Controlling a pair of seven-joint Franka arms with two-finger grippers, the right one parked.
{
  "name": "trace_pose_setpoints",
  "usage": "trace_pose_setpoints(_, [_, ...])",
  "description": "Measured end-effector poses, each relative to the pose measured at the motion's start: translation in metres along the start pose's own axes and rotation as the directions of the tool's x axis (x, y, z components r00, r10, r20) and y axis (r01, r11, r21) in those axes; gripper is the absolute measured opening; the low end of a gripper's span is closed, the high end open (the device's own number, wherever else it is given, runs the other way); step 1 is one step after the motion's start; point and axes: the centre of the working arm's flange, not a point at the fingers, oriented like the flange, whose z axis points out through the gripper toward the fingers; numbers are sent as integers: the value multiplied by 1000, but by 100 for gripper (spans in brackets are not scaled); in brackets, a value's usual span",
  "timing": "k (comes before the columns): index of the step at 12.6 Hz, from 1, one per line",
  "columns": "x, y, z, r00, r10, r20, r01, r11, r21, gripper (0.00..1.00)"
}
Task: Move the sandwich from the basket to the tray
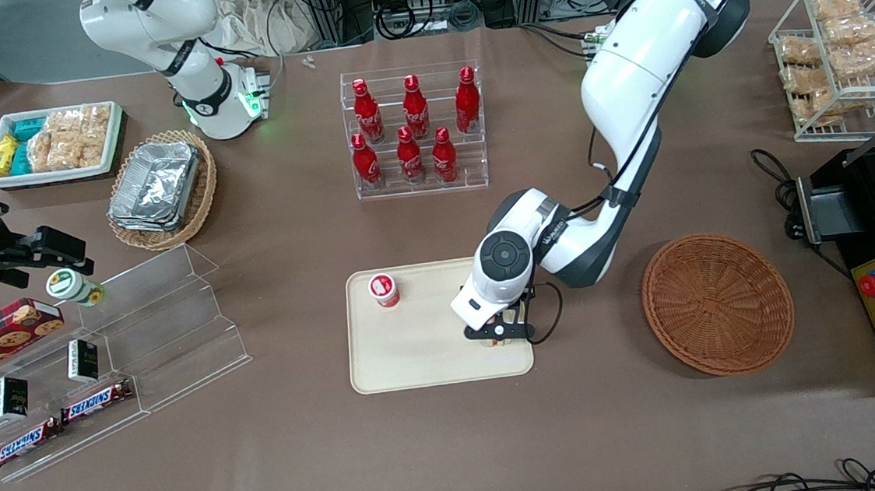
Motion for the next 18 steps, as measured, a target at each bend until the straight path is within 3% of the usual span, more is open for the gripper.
trace_pose_setpoints(2, [1, 0, -1, 1000, 0, -2, 0, 1000, -1, 94])
trace_pose_setpoints(3, [1, 0, -2, 1000, 0, -4, 0, 1000, -2, 100])
trace_pose_setpoints(7, [5, -1, -23, 1000, -11, -10, 11, 1000, 4, 100])
trace_pose_setpoints(10, [-3, -10, -73, 997, -78, 25, 76, 995, 68, 100])
trace_pose_setpoints(11, [-5, -15, -100, 995, -98, 13, 97, 992, 77, 100])
trace_pose_setpoints(14, [0, -66, -191, 982, -184, -33, 186, 981, 55, 100])
trace_pose_setpoints(16, [1, -124, -249, 968, -251, -25, 252, 968, 8, 100])
trace_pose_setpoints(18, [-7, -179, -295, 958, -287, -15, 286, 958, -9, 100])
